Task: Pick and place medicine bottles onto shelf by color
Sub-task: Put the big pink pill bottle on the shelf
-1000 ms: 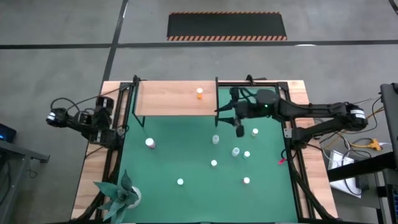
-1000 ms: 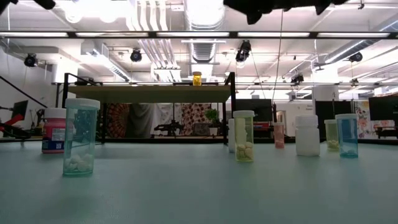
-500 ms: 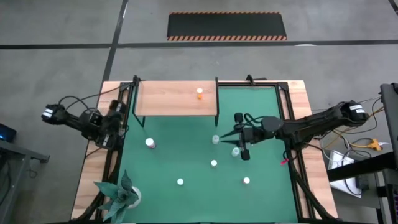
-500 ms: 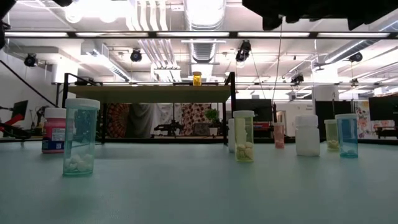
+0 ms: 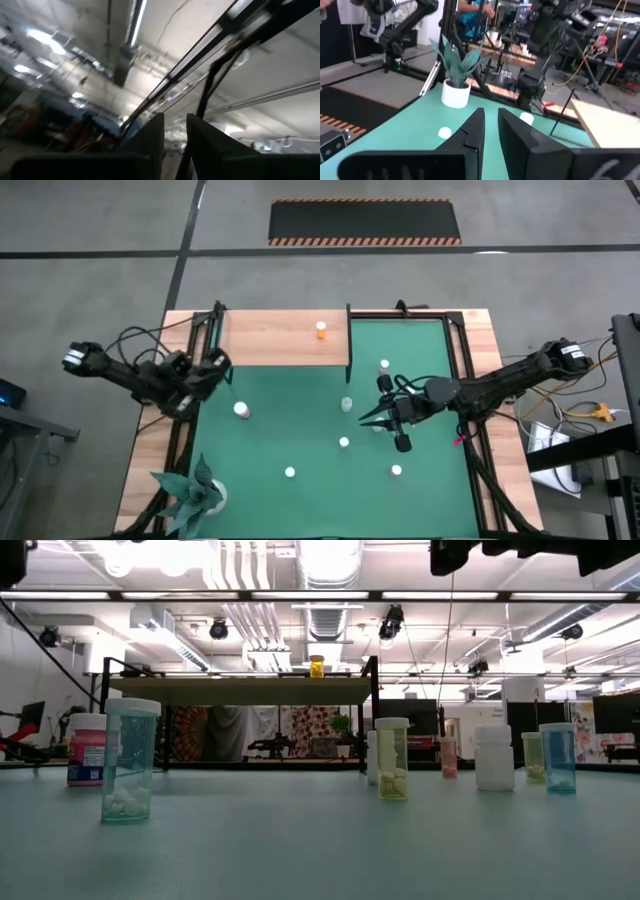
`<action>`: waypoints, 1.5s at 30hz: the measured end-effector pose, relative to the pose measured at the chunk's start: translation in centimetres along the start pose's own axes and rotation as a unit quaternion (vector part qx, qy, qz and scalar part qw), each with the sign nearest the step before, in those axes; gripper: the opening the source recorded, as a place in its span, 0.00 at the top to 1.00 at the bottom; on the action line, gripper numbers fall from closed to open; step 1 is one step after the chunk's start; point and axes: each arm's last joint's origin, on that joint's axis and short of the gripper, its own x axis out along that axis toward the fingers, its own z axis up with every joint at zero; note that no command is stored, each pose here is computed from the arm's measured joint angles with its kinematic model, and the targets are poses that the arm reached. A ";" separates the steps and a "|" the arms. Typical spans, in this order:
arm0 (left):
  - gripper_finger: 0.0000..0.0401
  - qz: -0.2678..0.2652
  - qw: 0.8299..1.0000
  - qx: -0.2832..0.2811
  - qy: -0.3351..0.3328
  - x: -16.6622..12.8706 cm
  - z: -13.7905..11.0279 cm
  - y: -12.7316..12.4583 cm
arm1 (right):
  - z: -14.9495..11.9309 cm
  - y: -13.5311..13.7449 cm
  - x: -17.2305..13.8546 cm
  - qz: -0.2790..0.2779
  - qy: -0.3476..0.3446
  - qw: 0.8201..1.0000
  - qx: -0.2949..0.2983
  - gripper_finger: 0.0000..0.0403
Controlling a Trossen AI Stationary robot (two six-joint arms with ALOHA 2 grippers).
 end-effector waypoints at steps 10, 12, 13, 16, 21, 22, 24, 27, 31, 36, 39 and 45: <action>0.84 0.180 0.942 -0.099 0.267 3.2 -2.6 -0.1 | -1.4 0.4 -0.1 0.017 0.075 0.997 0.027 0.89; 0.84 0.266 0.892 -0.133 0.341 2.5 -4.2 0.6 | -1.5 0.5 -0.1 0.018 0.081 0.996 0.032 0.89; 0.84 0.308 0.865 -0.151 0.366 2.2 -4.9 0.9 | -1.6 0.5 -0.1 0.019 0.084 0.996 0.035 0.89; 0.84 0.410 0.774 -0.188 0.444 0.7 -6.7 1.5 | -1.7 0.6 -0.2 0.021 0.091 0.995 0.037 0.89; 0.84 0.526 0.647 -0.212 0.509 -0.2 -7.6 1.7 | -1.8 0.6 -0.2 0.023 0.096 0.994 0.037 0.89; 0.84 0.544 0.628 -0.209 0.515 -0.2 -7.6 1.7 | -1.9 0.6 -0.2 0.024 0.098 0.994 0.037 0.89; 0.84 0.584 0.592 -0.193 0.522 -0.2 -7.3 1.6 | -1.9 0.6 -0.2 0.023 0.097 0.994 0.037 0.89; 0.84 0.643 0.532 -0.157 0.529 -0.1 -6.9 1.4 | -1.9 0.6 -0.2 0.023 0.097 0.994 0.036 0.89; 0.84 0.671 0.518 -0.113 0.518 1.0 -6.7 1.2 | -1.9 0.6 -0.2 0.023 0.097 0.994 0.037 0.89; 0.82 0.668 0.522 -0.066 0.526 1.3 -7.7 1.6 | -1.9 0.6 -0.2 0.024 0.098 0.994 0.032 0.89; 0.77 0.678 0.507 -0.052 0.530 1.0 -8.2 1.9 | -1.9 0.6 -0.2 0.024 0.099 0.994 0.031 0.89; 0.57 0.689 0.489 -0.038 0.533 0.7 -9.2 2.5 | -1.9 0.6 -0.2 0.024 0.100 0.994 0.032 0.89</action>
